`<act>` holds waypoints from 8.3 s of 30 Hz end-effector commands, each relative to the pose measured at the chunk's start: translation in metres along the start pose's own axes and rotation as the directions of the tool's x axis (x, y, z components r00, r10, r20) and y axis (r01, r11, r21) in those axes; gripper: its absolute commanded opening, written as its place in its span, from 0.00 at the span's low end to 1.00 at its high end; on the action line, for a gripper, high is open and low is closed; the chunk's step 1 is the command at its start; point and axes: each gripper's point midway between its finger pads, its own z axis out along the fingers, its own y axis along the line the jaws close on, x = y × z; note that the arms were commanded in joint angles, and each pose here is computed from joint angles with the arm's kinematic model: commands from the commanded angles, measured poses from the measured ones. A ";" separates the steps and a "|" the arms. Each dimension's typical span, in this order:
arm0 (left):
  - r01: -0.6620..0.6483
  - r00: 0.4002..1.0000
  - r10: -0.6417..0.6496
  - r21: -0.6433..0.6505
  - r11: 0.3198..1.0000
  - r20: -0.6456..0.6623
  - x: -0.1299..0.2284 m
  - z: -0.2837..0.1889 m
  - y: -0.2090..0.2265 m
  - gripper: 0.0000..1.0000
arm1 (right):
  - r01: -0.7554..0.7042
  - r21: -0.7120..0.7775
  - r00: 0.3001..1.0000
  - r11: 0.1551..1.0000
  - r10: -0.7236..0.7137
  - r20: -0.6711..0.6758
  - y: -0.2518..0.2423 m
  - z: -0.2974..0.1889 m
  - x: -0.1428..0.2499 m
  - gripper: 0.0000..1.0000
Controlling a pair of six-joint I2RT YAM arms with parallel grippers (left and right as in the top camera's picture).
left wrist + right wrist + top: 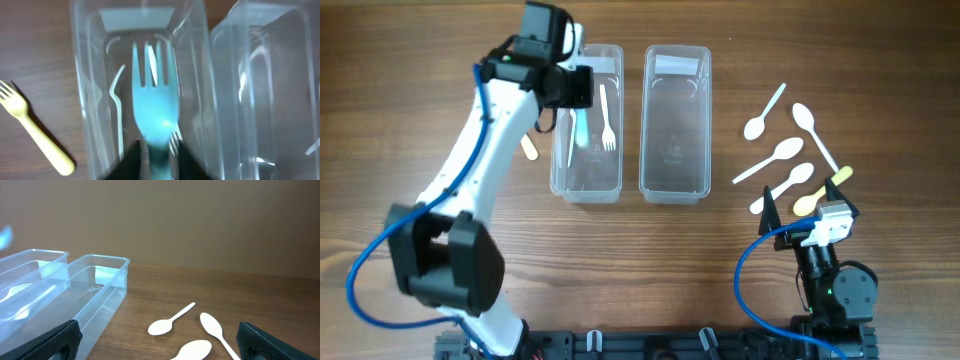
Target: Pack container
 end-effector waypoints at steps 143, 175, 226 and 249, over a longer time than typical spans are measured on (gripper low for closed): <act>0.634 0.766 -0.595 -0.137 0.761 0.244 -0.009 -0.081 0.248 1.00 | -0.330 0.219 0.944 0.918 0.320 0.079 -0.059 0.108 -0.156 1.00; 0.634 0.766 -0.595 -0.137 0.761 0.244 -0.009 -0.081 0.248 1.00 | -0.602 0.654 0.329 0.458 0.889 -0.319 -0.035 0.189 0.079 0.77; 0.634 0.766 -0.595 -0.137 0.761 0.244 -0.009 -0.081 0.248 1.00 | -0.161 0.942 -0.075 0.296 0.948 -0.311 -0.004 0.090 0.226 0.06; 0.634 0.766 -0.595 -0.137 0.761 0.244 -0.009 -0.081 0.248 1.00 | -0.495 0.220 0.522 0.841 0.490 -0.698 0.120 0.223 -0.022 0.04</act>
